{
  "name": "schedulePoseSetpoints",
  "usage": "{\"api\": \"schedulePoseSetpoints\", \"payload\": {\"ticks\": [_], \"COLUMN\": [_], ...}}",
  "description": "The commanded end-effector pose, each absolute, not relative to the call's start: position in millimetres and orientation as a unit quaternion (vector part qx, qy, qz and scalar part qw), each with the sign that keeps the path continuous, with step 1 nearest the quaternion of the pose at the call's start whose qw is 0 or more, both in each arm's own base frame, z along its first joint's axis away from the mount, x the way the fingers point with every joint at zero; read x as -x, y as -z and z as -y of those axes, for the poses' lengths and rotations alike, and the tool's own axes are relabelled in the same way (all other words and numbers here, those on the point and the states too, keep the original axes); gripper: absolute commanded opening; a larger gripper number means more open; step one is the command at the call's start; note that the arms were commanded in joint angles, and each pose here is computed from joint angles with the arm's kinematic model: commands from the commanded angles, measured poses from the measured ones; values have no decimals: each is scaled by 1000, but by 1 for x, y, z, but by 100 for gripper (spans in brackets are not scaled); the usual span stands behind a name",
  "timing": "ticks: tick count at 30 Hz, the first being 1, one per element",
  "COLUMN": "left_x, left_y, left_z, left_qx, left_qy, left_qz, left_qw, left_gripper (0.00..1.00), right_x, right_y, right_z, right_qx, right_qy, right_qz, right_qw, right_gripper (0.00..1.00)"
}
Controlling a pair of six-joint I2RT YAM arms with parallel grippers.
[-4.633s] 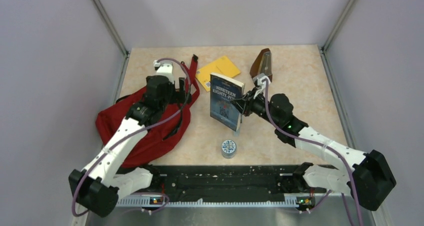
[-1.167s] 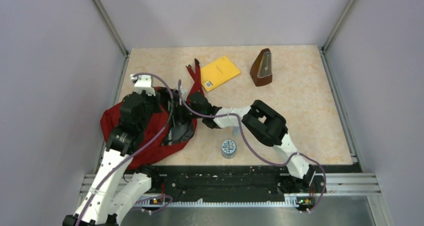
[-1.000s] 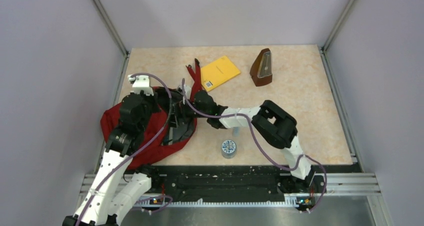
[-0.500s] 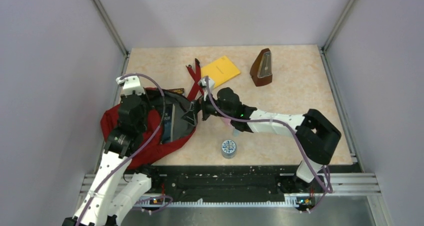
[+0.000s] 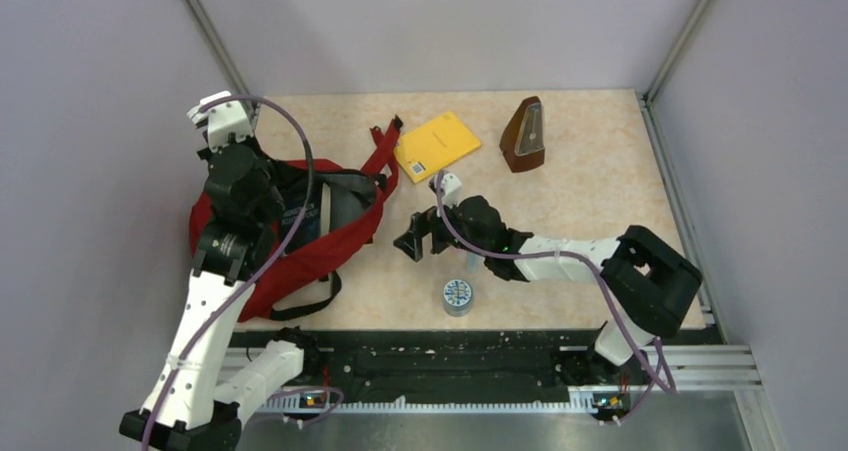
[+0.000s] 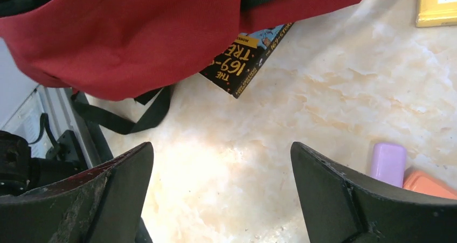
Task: Pack the student bag
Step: Pick up the book from the center of the board.
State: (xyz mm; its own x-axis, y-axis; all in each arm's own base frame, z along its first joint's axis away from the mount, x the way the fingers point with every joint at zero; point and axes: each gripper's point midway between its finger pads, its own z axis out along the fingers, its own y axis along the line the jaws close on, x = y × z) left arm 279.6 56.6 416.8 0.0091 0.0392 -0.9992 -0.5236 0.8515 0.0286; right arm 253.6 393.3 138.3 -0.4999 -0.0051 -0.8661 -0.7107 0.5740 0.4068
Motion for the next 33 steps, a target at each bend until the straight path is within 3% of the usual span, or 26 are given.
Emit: {"api": "schedulePoseSetpoints", "payload": {"ticks": [1,14,33], "left_x": [-260,-271,-233], "left_y": [-493,-479,-497], "left_z": [-89,-116,-125], "left_qx": [270,313,348], "left_qy": [-232,-237,-209], "left_qz": [-551,-524,-468], "left_qw": [755,756,785], "left_gripper": [0,0,0], "right_x": [-260,-264,-323], "right_y": [-174,-130,-59], "right_z": [-408,-492,-549], "right_qx": [202,250,286], "right_qy": [-450,-462,-252], "right_qz": [-722,-689,-724], "right_qw": [485,500,575], "right_gripper": [94,87,95]}}
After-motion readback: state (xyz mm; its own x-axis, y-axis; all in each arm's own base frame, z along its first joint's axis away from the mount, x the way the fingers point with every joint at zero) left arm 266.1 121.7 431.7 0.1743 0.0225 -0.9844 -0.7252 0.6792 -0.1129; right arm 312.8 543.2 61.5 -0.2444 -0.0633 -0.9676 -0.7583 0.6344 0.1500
